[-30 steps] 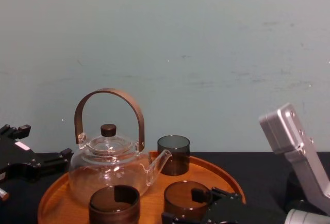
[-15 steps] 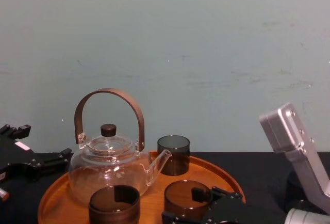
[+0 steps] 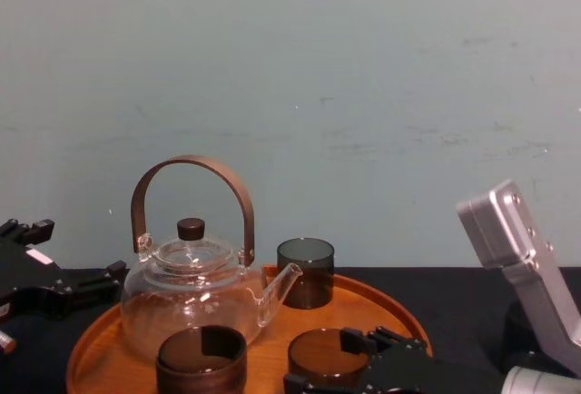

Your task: Pick up the glass from the table and place it on the tray.

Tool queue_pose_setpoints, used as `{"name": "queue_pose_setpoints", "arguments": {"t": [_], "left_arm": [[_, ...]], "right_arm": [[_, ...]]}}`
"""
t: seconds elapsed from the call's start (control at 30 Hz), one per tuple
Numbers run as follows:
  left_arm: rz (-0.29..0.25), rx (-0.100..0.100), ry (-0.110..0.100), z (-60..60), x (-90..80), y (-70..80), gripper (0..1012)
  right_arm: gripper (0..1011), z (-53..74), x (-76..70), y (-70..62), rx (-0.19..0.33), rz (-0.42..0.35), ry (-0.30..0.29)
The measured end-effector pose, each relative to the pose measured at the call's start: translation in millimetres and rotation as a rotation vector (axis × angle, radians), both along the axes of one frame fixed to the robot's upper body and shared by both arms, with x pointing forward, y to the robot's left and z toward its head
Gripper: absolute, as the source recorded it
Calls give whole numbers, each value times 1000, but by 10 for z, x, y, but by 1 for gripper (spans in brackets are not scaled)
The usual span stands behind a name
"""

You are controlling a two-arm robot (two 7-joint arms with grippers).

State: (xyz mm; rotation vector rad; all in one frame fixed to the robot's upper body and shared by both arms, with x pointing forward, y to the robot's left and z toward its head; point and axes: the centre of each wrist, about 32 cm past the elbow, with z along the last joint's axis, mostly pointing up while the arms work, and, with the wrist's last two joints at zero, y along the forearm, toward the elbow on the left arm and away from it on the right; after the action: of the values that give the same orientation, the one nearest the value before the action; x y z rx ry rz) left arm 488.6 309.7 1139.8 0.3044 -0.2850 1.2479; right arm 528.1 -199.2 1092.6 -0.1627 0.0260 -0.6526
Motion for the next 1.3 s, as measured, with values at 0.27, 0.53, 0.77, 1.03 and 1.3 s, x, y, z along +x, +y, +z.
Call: {"name": "queue_pose_setpoints", "arguments": {"t": [0.27, 0.53, 0.77, 1.03, 1.3], "left_arm": [[0, 0, 0, 0, 0, 0, 1001], [0, 0, 0, 0, 0, 0, 1001], [0, 0, 0, 0, 0, 0, 1001], [0, 0, 0, 0, 0, 0, 1001], [0, 0, 0, 0, 0, 0, 1001]], "right_arm": [[1003, 7, -45, -38, 4, -4, 23], [1003, 48, -166, -113, -18, -23, 28], [1003, 53, -284, -180, -37, -35, 28], [1003, 57, -446, -266, -41, -50, 20], [1002, 67, -571, -322, -24, -66, 17]]}}
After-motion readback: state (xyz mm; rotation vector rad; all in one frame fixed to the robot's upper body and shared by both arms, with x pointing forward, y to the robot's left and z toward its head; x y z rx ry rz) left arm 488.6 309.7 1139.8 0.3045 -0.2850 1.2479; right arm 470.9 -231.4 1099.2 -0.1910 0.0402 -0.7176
